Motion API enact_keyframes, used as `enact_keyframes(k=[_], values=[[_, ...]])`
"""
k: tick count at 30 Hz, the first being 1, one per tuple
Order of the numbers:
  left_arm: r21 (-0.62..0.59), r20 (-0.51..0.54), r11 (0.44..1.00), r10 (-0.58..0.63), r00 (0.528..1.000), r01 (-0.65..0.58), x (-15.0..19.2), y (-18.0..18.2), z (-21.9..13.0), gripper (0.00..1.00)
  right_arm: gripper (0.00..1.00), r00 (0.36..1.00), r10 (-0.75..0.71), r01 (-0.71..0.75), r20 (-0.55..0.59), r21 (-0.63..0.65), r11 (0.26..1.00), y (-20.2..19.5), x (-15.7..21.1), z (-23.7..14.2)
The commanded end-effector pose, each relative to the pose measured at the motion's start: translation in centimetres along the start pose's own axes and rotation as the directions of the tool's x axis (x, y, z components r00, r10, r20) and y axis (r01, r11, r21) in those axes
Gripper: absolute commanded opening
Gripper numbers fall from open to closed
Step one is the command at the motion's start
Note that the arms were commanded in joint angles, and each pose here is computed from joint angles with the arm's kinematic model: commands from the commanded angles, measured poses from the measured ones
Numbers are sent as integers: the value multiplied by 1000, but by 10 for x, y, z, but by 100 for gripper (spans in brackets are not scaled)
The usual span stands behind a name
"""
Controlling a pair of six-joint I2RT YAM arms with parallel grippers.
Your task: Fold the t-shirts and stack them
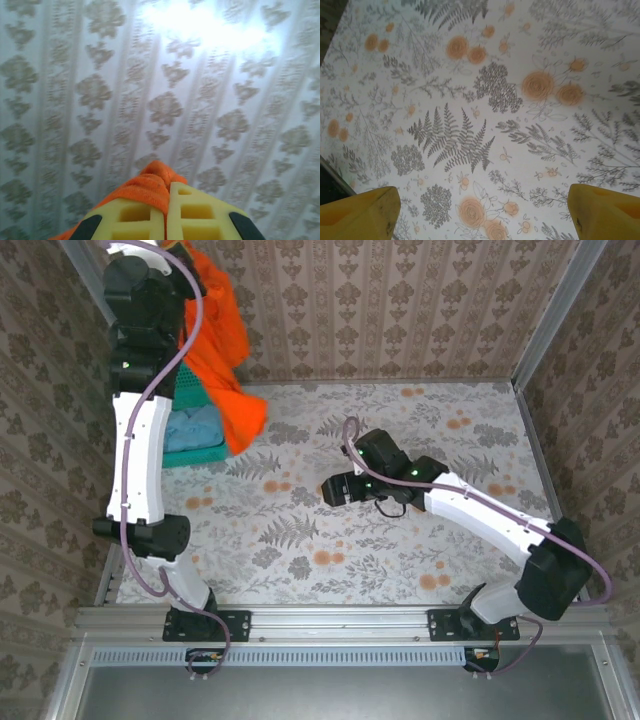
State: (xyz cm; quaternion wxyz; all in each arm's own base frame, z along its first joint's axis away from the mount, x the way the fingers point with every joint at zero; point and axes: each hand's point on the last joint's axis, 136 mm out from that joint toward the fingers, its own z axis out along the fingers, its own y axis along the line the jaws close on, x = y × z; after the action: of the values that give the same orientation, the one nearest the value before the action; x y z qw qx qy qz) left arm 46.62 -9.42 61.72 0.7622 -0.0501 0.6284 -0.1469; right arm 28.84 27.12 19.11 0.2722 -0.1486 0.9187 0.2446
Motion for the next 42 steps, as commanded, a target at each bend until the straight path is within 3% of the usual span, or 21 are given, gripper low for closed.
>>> enact_keyframes(k=[1,3,5,8,10,11,13,14,16,18,23,28,32,36,38,40,42], values=[[219,62,975,-62,996,47,-27,-71,-21,0,89,989,26,-36,144,70,997,-15,-19,-27],[279,13,953,-128,992,120,-16,-97,-24,0,90,977,30,-53,212,108,993,-23,-27,-43],[267,-95,922,-265,959,281,11,-107,-20,0,91,957,33,-79,289,148,986,-33,-33,-62],[178,-265,867,-412,872,465,77,-107,1,0,94,916,51,-133,397,182,974,-49,-39,-90],[37,-381,859,-460,802,511,132,-92,16,4,94,895,79,-179,438,190,965,-61,-41,-103],[-57,-439,855,-486,756,516,166,-76,22,15,94,889,95,-201,447,195,960,-68,-42,-108],[-223,-515,840,-532,672,495,227,-39,29,52,94,894,120,-230,431,213,950,-81,-40,-109],[-292,-544,832,-551,633,472,255,-19,31,65,94,898,133,-243,419,222,944,-87,-39,-108],[-407,-591,820,-572,568,402,300,19,23,84,94,909,151,-257,388,237,937,-96,-38,-104],[-465,-636,830,-555,536,308,327,45,10,95,94,919,180,-275,350,245,930,-104,-37,-97],[-492,-703,860,-484,521,134,359,68,-30,99,94,944,233,-294,235,273,916,-120,-28,-63],[-507,-762,858,-491,422,82,404,70,-74,92,85,920,359,-390,159,259,884,-143,-17,-20],[-508,-810,861,-483,334,14,443,69,-113,73,75,886,461,-455,49,276,847,-164,5,23],[-533,-816,846,-504,282,-31,475,76,-143,55,64,859,511,-490,-43,223,843,-165,16,57],[-540,-820,841,-516,248,-36,491,79,-152,58,62,846,527,-504,-76,205,839,-164,19,70],[-527,-835,849,-507,215,-43,504,78,-156,70,61,838,537,-513,-96,198,835,-165,21,80],[-513,-849,857,-498,176,-49,517,77,-158,75,61,829,548,-517,-114,220,827,-171,27,89]])
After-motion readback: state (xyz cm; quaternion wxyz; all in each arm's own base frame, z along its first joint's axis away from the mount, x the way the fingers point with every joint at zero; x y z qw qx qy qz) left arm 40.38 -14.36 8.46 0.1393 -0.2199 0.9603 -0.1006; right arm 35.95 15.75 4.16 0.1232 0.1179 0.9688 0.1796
